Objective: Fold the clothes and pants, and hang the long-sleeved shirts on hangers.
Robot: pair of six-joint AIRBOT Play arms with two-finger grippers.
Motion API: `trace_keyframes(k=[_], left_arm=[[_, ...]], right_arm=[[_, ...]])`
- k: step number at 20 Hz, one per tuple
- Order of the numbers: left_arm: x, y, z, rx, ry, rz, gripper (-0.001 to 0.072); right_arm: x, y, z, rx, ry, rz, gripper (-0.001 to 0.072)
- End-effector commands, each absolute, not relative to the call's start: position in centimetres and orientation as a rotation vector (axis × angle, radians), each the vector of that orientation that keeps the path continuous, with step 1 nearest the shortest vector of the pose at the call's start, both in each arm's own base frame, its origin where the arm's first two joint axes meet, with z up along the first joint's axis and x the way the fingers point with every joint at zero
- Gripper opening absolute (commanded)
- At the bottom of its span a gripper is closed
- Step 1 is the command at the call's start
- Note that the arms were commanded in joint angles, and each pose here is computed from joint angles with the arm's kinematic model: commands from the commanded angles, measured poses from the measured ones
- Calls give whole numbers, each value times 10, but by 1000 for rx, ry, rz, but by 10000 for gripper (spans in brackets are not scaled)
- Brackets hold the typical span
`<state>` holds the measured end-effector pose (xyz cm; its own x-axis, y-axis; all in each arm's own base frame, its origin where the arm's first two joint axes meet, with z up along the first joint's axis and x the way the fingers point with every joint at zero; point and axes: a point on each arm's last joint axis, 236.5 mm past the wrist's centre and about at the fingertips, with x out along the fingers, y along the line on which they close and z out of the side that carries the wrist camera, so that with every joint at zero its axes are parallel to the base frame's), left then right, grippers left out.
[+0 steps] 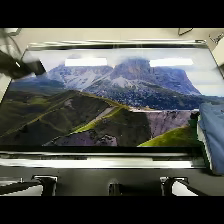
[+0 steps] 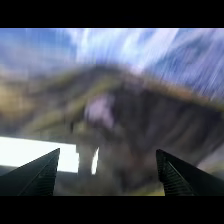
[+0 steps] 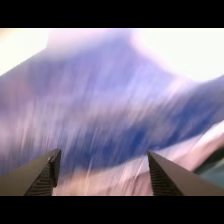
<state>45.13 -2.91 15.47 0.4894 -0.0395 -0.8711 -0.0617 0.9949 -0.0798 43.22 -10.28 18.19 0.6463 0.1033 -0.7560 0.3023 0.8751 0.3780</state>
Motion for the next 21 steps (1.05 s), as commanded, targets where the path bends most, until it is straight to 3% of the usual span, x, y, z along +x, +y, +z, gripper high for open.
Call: trace_keyframes(k=[1,6,21], left_arm=[[376,-37,62,-78,1450,72,700],[358,-62,35,-72,1397,37,700],[359,-63,31,-71,1407,38,701]], right_arm=[[397,17,75,435,1383,101,628],[405,35,50,268,1396,81,627],[406,35,50,268,1395,80,627]])
